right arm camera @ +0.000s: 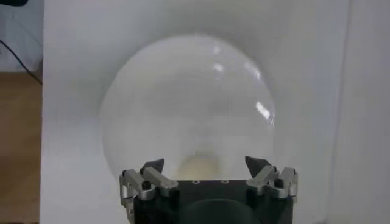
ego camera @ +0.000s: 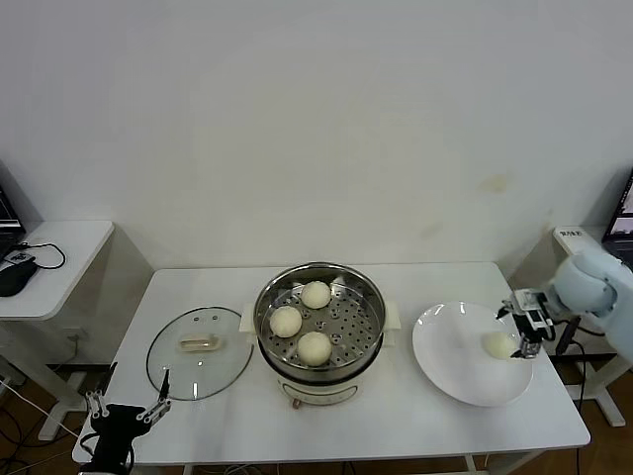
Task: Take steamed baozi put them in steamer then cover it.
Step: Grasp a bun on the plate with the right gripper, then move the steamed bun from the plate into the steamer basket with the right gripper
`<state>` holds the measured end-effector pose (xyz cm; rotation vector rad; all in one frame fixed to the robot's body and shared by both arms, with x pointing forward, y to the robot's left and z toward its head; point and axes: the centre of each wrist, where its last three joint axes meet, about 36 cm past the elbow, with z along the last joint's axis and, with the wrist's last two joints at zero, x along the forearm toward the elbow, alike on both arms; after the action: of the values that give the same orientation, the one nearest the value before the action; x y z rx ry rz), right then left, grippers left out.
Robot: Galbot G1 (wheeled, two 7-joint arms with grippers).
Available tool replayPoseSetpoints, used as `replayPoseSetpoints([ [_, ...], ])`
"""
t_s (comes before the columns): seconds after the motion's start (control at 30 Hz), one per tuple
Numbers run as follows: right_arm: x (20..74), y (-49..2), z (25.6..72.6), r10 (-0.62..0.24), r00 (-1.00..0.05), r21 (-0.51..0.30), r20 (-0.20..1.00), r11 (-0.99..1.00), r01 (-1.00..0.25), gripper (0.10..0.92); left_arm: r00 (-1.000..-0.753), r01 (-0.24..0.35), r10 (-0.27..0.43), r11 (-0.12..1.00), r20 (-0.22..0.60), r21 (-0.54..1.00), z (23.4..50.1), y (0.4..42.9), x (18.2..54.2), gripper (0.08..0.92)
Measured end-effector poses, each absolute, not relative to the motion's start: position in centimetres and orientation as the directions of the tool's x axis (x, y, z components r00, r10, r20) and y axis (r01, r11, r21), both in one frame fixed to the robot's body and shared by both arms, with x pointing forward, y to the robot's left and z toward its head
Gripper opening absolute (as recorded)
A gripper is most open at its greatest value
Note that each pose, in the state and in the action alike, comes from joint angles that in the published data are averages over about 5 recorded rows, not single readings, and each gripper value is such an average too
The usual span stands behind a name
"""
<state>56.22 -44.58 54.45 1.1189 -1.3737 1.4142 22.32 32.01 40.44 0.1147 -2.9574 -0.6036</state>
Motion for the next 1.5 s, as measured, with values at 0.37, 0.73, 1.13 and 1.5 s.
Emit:
replayPoseSetpoints([
  [0.37,57.9,-47.2,50.6,0.008,-0.23,-0.23,0.973,0.04,-0.972,0.823,-0.99,-0.05,-0.099,0.915,0.103,0.4,40.5,32.2,22.3,0.823],
  [0.73,60.2,-47.0,46.8,0.01,-0.234,-0.234,0.972,0.081,-0.969,0.823,-0.988,-0.056,-0.109,0.914,0.11,0.402,40.2,32.5,22.3,0.823],
  [1.13,61.4,-46.6,44.8,0.027,-0.221,-0.223,0.975,0.108,-0.969,0.687,-0.987,-0.061,-0.116,0.914,0.114,0.402,40.0,32.7,22.3,0.823],
  [1.5,62.2,-46.1,47.7,0.014,-0.228,-0.228,0.974,0.114,-0.967,0.614,-0.987,-0.062,-0.116,0.912,0.111,0.405,40.1,32.8,22.3,0.823],
])
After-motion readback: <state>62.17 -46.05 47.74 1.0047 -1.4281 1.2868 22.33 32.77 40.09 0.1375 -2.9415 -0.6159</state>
